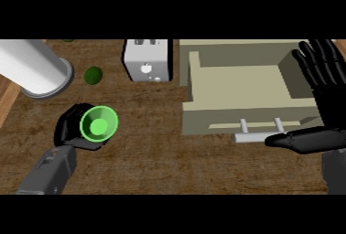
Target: Pick up the cup, place it into the drawer and close the drawer
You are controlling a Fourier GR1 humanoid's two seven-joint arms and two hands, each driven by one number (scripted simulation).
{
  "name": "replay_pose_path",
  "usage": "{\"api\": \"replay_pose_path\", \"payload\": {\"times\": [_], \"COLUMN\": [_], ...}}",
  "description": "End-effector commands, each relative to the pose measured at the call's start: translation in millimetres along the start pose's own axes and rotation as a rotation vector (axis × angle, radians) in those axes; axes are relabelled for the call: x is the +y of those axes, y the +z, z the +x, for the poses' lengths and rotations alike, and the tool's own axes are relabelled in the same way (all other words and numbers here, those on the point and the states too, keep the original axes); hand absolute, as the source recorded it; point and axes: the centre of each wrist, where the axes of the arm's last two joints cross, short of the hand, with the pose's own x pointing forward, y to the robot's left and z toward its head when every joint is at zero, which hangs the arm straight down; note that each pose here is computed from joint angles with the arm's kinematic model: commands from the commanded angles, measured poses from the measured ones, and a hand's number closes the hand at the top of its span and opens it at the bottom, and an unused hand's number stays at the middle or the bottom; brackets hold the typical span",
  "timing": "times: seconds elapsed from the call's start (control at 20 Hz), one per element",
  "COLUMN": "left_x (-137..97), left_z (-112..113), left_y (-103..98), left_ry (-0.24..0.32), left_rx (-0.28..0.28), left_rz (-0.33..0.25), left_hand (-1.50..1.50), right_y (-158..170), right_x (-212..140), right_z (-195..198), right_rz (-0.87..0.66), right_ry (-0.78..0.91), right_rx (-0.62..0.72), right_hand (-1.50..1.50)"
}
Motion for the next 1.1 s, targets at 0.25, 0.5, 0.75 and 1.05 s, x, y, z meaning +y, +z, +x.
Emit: {"api": "replay_pose_path", "payload": {"times": [0.25, 0.5, 0.75, 1.05], "left_x": [-53.2, -92.7, -149.9, -217.0], "left_z": [-2.6, 27.2, 72.3, 146.6], "left_y": [-26.5, -76.7, -128.7, -176.5], "left_ry": [0.097, 0.085, 0.115, 0.059], "left_rx": [-0.194, -0.265, -0.235, -0.271], "left_rz": [0.038, -0.063, -0.208, -0.222], "left_hand": [1.50, 1.50, 1.50, 1.50], "right_y": [19.3, 18.2, 6.3, 0.0], "right_x": [6.1, -12.0, -10.9, -12.4], "right_z": [-1.0, 2.4, -5.7, -0.7], "right_rz": [0.003, -0.036, -0.039, -0.047], "right_ry": [0.017, 0.054, 0.050, 0.046], "right_rx": [0.029, 0.042, 0.034, 0.029], "right_hand": [-1.50, -1.50, -1.50, -1.50]}}
